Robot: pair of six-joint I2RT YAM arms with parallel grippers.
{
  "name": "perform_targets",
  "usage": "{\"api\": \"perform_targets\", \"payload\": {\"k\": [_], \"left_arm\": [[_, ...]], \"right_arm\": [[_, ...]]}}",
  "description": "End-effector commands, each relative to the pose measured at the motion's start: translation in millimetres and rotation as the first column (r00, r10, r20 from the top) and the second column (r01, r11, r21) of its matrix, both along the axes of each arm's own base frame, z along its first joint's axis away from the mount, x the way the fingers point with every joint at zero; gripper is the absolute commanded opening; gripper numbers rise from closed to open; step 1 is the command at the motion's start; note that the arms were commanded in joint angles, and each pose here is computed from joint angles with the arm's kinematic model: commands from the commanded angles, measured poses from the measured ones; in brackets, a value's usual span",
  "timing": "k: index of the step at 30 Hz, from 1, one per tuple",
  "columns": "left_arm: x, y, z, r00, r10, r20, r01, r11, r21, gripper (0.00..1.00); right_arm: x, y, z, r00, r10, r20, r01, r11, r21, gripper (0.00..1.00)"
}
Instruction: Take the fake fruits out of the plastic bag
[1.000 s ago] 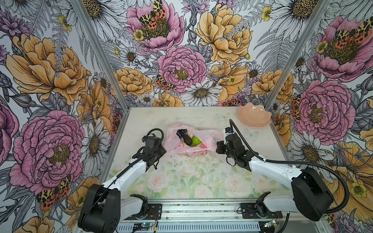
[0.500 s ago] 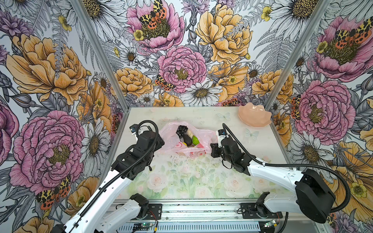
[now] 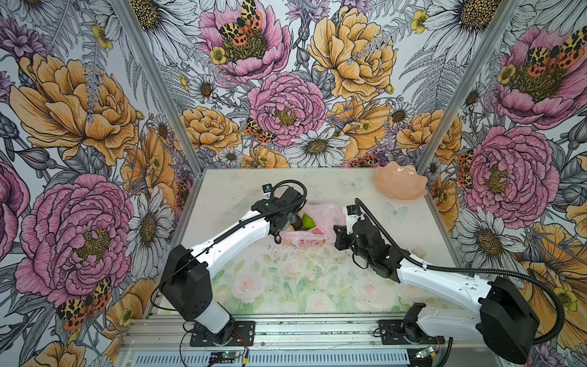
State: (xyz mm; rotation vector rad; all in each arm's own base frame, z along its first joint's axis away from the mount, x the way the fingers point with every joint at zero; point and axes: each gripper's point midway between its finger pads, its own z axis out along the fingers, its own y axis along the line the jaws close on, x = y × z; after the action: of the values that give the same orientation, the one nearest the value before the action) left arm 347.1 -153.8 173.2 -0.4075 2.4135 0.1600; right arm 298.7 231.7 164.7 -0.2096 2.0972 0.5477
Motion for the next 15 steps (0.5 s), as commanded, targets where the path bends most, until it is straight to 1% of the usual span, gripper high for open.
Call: {"api": "perform_targets", "payload": {"k": [1,5,8,9,10,12,15], "left_arm": [[15,-6,2,1.000,-0.001,0.001,0.001,1.000,-0.028,0.99],[26,3,-23,0.998,0.039,-0.041,-0.039,0.999,-0.011,0.96],[32,0,-31,0.999,0.022,-0.041,-0.022,1.000,-0.006,0.92],[35,-5,-33,0.999,-0.001,-0.040,0.000,1.000,-0.020,0.87],[38,-12,-37,0.998,-0.039,-0.039,0.037,0.998,-0.049,0.80],[42,-22,-47,0.995,-0.093,-0.044,0.088,0.990,-0.106,0.70],[41,-20,-59,0.993,-0.097,-0.067,0.088,0.988,-0.130,0.57]], "right_arm": [[-2,-1,6,0.999,0.005,0.035,-0.005,1.000,-0.005,0.00],[-2,2,6,0.999,0.013,0.039,-0.013,1.000,-0.008,0.00],[0,2,6,0.999,0.010,0.046,-0.009,1.000,-0.015,0.00],[1,2,6,0.999,0.007,0.047,-0.006,1.000,-0.018,0.00],[1,1,6,0.999,0.004,0.045,-0.003,1.000,-0.023,0.00],[2,0,4,0.999,0.002,0.036,-0.001,0.999,-0.034,0.00],[4,-4,5,1.000,-0.010,0.028,0.011,1.000,-0.023,0.00]]}}
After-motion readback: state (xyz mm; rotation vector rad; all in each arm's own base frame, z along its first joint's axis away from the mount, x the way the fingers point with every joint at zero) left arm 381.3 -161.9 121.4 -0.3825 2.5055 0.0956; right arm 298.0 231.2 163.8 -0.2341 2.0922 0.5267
